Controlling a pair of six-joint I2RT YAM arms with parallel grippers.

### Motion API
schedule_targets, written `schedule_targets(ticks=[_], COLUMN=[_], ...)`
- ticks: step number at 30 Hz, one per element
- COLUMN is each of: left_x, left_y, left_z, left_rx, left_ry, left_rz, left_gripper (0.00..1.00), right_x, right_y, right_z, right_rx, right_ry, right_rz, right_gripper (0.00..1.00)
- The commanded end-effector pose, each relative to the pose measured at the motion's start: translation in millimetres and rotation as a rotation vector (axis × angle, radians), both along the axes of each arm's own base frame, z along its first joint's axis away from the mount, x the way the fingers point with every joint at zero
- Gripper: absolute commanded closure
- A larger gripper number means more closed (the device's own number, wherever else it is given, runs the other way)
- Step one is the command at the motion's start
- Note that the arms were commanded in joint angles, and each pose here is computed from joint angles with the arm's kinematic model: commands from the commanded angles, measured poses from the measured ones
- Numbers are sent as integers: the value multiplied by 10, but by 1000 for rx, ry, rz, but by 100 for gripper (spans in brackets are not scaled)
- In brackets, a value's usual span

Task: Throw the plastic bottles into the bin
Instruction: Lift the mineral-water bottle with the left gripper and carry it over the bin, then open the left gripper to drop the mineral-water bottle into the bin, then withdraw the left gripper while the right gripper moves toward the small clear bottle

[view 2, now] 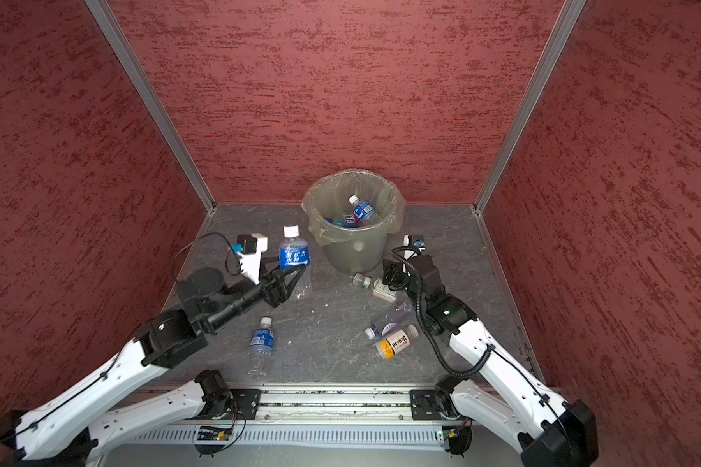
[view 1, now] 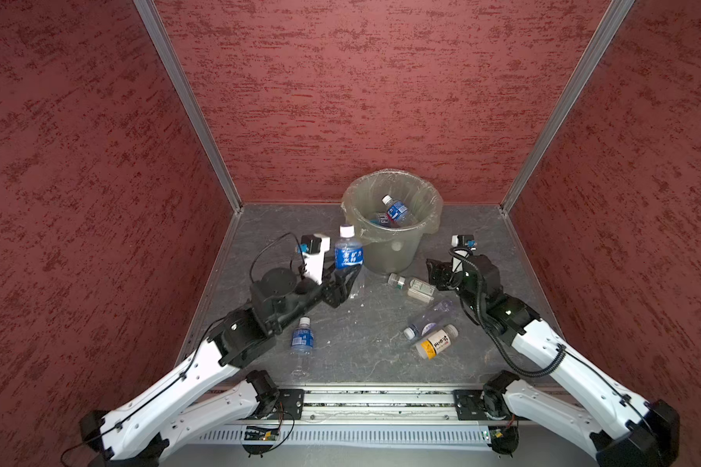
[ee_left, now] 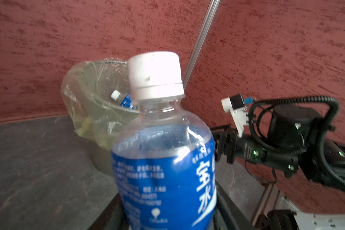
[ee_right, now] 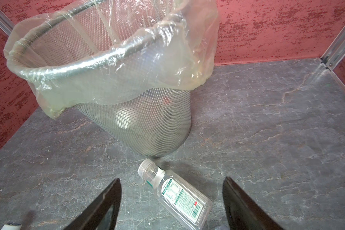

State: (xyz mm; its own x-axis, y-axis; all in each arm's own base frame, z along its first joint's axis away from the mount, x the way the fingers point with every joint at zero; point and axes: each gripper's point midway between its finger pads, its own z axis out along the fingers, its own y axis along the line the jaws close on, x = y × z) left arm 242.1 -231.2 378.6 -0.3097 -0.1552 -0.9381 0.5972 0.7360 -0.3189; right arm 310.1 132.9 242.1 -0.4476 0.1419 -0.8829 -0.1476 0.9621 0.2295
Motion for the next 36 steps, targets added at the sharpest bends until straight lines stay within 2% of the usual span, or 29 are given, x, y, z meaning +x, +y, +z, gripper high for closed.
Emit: schedule_targets(ticks=[1, 3, 4, 6, 9, 11, 14, 22, 28, 36], left_x=[446, 863, 1050, 1500, 2098, 2233, 2190, 1755, 1407, 1064], left_y=[-261, -449, -563, -773, -779, -720, -641, -403, -134, 276], left_z=[482, 705, 785, 875, 766, 840, 972, 1038, 880, 367], left_rx=[-51, -75, -82, -66, -6, -31, -51, -59, -35, -44], left_ry=[-93, -94, -91, -42, 35, 35, -2, -31, -29, 35], left_rz=[-67, -96, -120, -133, -3, 21, 33, 28, 58, 139], left_gripper=[41, 39, 31, 2, 1, 1, 0, 1, 1, 1], right_x=[-30, -33, -37, -38, -66, -96, -126, -106, -57, -7], right_y=[-33, -35, -33, -34, -37, -52, -71, -30, -7, 49], right_z=[20, 25, 24, 36, 70, 93, 95, 32, -123, -365], right_rx=[2, 1, 0, 2, 10, 17, 25, 26, -5, -45], right_ry=[-14, -17, -17, -20, -25, -31, -34, -13, 42, 133], right_rz=[-7, -5, -3, -3, 1, 0, -2, 8, 4, 13], right_gripper=[20, 20, 19, 19, 18, 18, 17, 17, 11, 2])
